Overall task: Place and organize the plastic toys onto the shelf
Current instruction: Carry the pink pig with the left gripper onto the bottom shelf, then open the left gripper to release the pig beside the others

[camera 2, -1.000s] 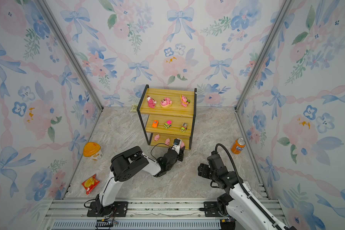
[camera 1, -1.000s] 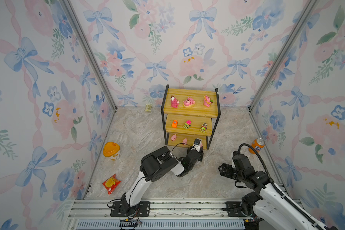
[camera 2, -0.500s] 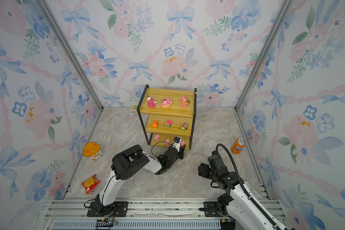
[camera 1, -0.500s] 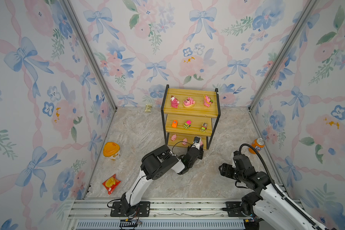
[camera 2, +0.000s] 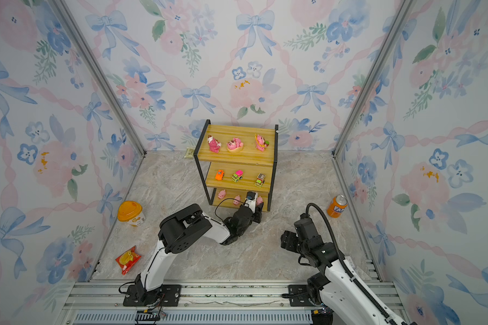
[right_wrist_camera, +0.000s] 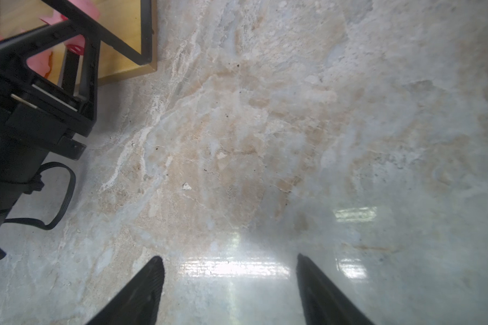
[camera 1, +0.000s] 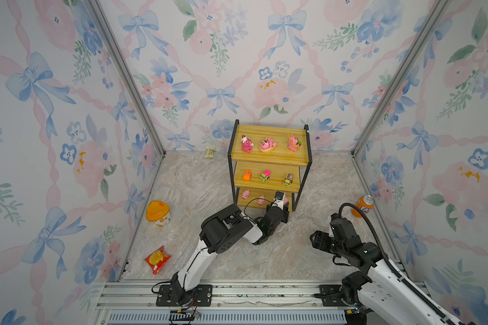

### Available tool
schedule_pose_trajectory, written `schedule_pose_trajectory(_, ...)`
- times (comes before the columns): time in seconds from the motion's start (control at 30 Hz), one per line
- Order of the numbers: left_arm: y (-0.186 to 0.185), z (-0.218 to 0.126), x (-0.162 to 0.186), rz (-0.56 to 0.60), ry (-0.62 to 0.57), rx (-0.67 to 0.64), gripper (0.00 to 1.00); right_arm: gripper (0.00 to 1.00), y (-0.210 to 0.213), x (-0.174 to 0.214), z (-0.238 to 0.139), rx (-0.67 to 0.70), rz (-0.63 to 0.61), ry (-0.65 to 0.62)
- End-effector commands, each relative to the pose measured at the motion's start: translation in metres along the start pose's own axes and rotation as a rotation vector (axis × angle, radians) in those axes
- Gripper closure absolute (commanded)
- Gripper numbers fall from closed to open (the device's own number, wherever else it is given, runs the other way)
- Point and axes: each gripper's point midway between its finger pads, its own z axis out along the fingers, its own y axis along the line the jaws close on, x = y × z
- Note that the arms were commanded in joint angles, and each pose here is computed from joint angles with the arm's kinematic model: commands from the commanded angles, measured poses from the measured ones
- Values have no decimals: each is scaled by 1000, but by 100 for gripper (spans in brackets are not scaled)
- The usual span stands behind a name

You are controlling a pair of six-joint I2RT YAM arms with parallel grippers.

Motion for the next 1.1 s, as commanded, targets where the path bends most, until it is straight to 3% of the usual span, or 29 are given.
schedule_pose_trajectory(0.0,8,8,9,-9,10,-29,61,24,-5,5,4,12,-3,20)
schedule_pose_trajectory(0.37,8,12,8,-18,8,-25,58,23,-6,6,3,13,0,17)
schedule_pose_trajectory(0.6,12,10,8,-19,10,-33,46,23,-6,6,3,13,1,20)
schedule_pose_trajectory(1.07,12,-1,5,-1,17,-22,41,23,-4,5,5,8,4,27)
